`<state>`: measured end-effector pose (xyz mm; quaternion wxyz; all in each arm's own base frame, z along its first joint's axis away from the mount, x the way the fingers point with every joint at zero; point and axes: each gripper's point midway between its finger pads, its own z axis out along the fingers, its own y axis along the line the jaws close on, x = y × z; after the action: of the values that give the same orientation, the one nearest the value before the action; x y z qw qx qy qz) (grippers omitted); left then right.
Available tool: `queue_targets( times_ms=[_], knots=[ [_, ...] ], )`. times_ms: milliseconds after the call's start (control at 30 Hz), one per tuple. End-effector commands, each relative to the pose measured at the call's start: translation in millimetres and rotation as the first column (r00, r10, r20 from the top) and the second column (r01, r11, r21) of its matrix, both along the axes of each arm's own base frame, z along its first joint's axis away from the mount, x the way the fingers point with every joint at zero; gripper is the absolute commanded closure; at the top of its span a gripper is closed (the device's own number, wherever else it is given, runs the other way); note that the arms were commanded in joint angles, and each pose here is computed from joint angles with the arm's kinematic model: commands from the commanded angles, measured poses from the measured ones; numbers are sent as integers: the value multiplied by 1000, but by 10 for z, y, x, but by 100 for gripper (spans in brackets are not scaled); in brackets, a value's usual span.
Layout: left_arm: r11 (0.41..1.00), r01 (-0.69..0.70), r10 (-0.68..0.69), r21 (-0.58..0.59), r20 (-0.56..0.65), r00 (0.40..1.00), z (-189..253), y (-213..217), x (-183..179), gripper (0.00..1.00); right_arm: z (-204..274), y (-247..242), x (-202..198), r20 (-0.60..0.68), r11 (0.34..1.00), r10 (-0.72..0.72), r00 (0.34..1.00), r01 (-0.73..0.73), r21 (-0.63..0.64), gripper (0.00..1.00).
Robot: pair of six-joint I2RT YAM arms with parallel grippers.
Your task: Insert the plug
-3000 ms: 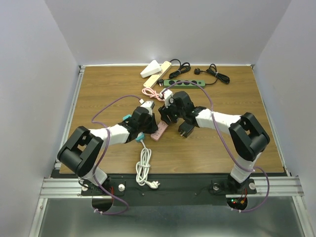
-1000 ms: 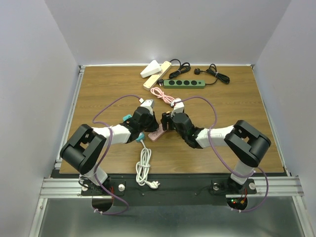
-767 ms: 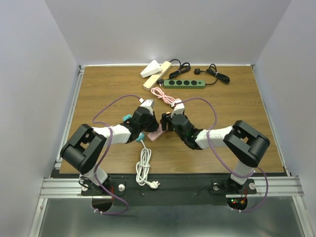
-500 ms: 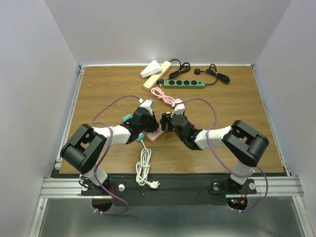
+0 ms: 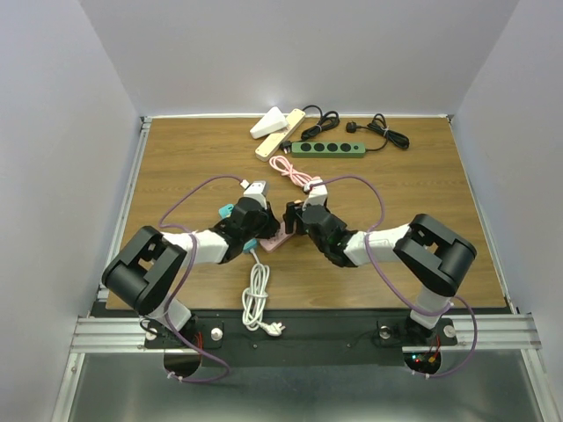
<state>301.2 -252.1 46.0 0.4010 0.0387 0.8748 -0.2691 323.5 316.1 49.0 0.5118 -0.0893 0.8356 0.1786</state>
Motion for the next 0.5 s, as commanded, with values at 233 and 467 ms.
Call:
queue_targets(
  times_ms=[233, 467],
  knots=[
    [996, 74, -67, 40, -156, 985, -312, 201, -638, 77, -1653, -681, -2344, -800, 904, 20, 600, -352, -242, 100],
    [996, 80, -76, 27, -143, 987, -247, 227, -700, 50, -1666, -693, -2344, -803, 904, 1, 596, -345, -255, 100]
  ],
)
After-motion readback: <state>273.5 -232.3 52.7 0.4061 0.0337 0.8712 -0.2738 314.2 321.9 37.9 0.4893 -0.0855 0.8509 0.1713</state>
